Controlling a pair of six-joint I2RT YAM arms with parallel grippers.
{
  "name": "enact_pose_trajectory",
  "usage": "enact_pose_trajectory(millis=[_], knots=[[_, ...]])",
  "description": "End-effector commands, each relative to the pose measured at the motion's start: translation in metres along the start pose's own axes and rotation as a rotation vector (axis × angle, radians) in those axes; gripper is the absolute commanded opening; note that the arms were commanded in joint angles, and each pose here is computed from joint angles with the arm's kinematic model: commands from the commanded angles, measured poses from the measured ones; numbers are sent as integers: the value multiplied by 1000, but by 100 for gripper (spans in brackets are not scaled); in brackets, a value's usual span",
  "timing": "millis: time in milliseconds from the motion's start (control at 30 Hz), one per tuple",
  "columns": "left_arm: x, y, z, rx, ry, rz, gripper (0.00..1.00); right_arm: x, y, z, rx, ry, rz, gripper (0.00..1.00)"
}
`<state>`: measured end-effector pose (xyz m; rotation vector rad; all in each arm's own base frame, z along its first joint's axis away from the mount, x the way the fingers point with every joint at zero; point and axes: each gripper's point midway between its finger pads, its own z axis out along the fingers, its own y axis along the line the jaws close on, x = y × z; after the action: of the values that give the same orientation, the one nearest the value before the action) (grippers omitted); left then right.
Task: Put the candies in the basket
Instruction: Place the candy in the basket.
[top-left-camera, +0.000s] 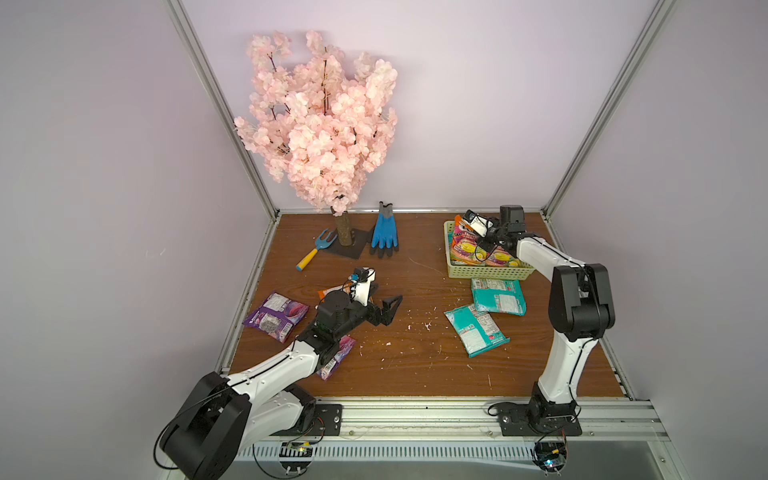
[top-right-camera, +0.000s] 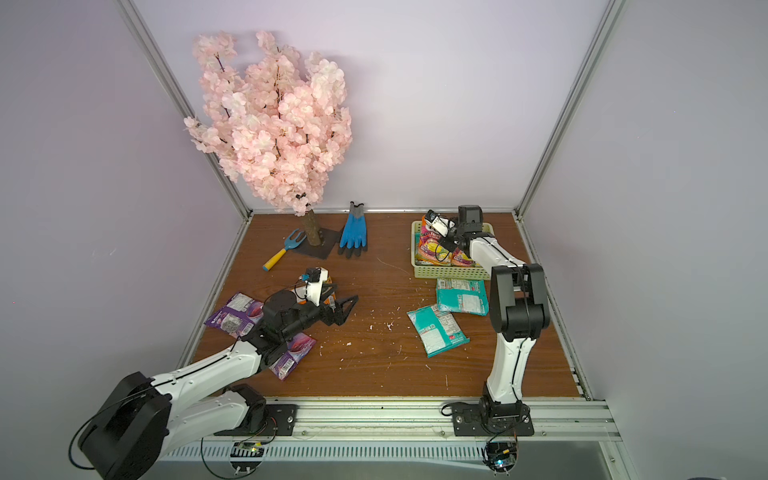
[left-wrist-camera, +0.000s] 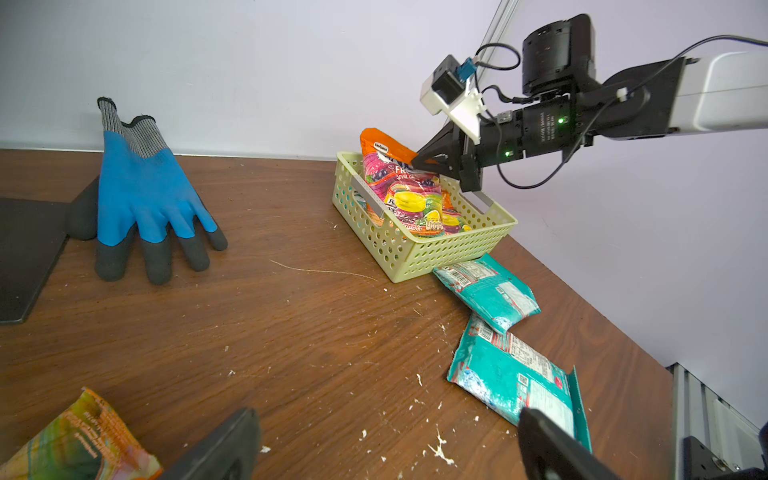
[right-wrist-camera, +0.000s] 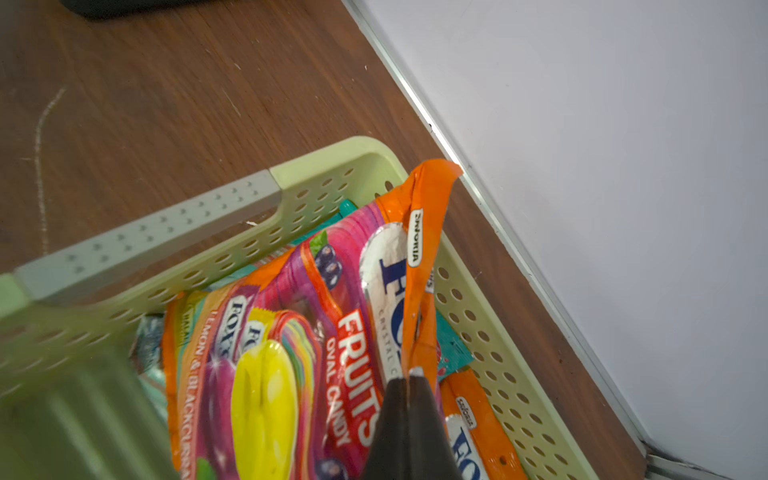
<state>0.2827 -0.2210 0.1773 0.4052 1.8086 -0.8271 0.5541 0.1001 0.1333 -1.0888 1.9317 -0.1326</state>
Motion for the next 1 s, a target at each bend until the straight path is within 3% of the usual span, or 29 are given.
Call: enact_pose_trajectory(millis=[0, 333, 567, 633, 767, 967], knots=[[-4, -3, 2, 2, -5, 15, 100, -17, 0, 5, -29, -33, -2, 0], [-2, -1, 3, -7, 0, 13, 100, -21, 43, 17, -270, -104, -79, 0], [0, 1, 3, -15, 3, 8, 100, -10, 52, 15, -323, -50, -130, 0], [-1, 2, 3, -20, 4, 7, 100, -3, 45, 20, -288, -5, -135, 6], [-1, 2, 4, -21, 5, 1, 100, -18, 8, 21, -110, -11, -27, 32], [-4, 2, 4, -24, -3, -11, 100, -54, -16, -8, -106, -48, 357, 41]])
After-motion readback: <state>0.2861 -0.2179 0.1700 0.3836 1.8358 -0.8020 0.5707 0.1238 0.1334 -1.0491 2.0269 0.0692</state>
